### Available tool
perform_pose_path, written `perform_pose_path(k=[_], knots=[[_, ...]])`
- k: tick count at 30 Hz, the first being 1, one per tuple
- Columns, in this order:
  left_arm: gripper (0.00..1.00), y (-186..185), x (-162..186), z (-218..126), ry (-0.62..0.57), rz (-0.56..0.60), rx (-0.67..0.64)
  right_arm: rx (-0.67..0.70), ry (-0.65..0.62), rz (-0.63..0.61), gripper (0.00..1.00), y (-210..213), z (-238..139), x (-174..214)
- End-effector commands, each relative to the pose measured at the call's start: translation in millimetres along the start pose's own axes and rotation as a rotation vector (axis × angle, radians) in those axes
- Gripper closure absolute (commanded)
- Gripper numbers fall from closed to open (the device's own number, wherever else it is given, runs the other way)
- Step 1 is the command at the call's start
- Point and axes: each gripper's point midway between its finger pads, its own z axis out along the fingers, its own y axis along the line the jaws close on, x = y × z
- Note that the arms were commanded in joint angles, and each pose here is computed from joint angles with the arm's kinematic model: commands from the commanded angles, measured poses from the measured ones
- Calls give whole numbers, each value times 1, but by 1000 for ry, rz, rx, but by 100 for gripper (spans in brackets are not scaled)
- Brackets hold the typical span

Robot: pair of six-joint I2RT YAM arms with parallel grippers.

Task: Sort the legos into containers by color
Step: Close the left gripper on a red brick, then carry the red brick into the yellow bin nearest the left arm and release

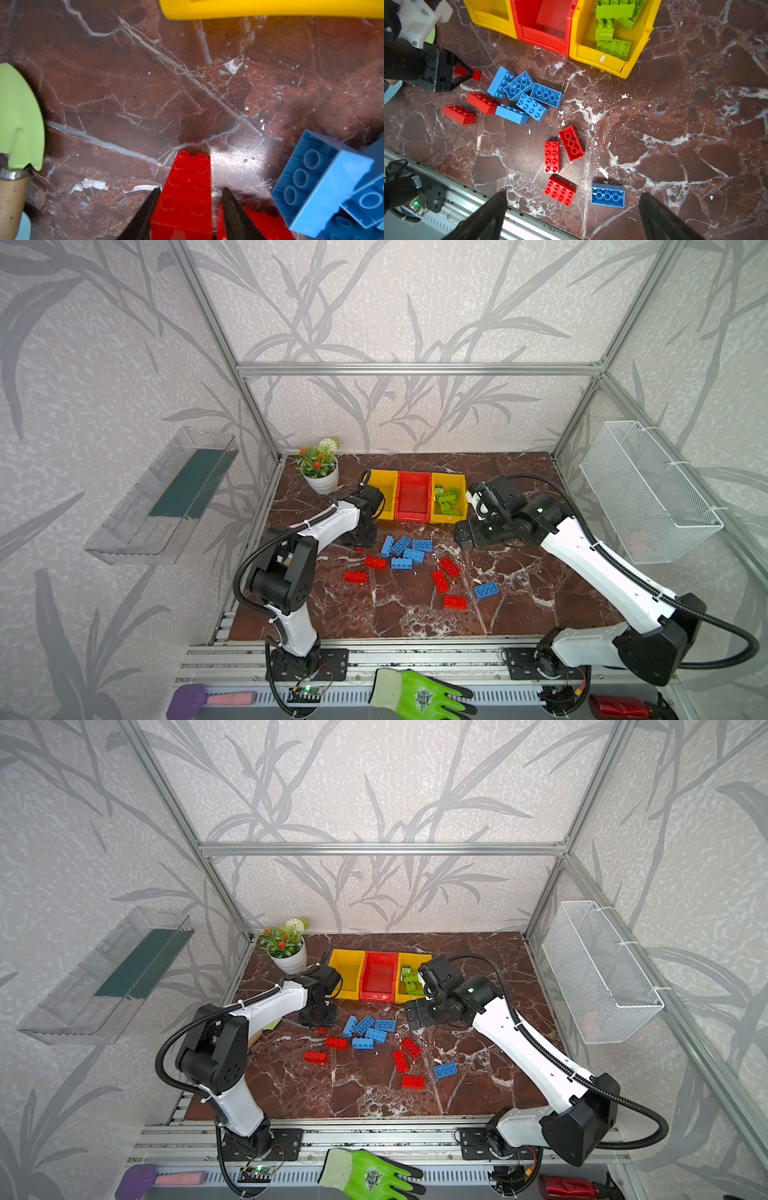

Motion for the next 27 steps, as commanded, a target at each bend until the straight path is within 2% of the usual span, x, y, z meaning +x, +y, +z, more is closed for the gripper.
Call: perform_pose_path(k=[1,6,13,21,27], knots=[[60,0,-3,3,4,0,0,9,-4,-8,1,-1,-7,2],[78,-1,-2,6,15,-7,-1,12,-4,-1,1,-3,-7,4],[79,-3,-24,-17,-31,-33,10,11,-1,13,1,-4,-6,8],[79,-17,-88,-60,-134,-31,45,12,-29,30,1,-7,-8,11],[79,-31,-133,-56,-153,-22,42,41,-31,32,1,-12,-10,10]])
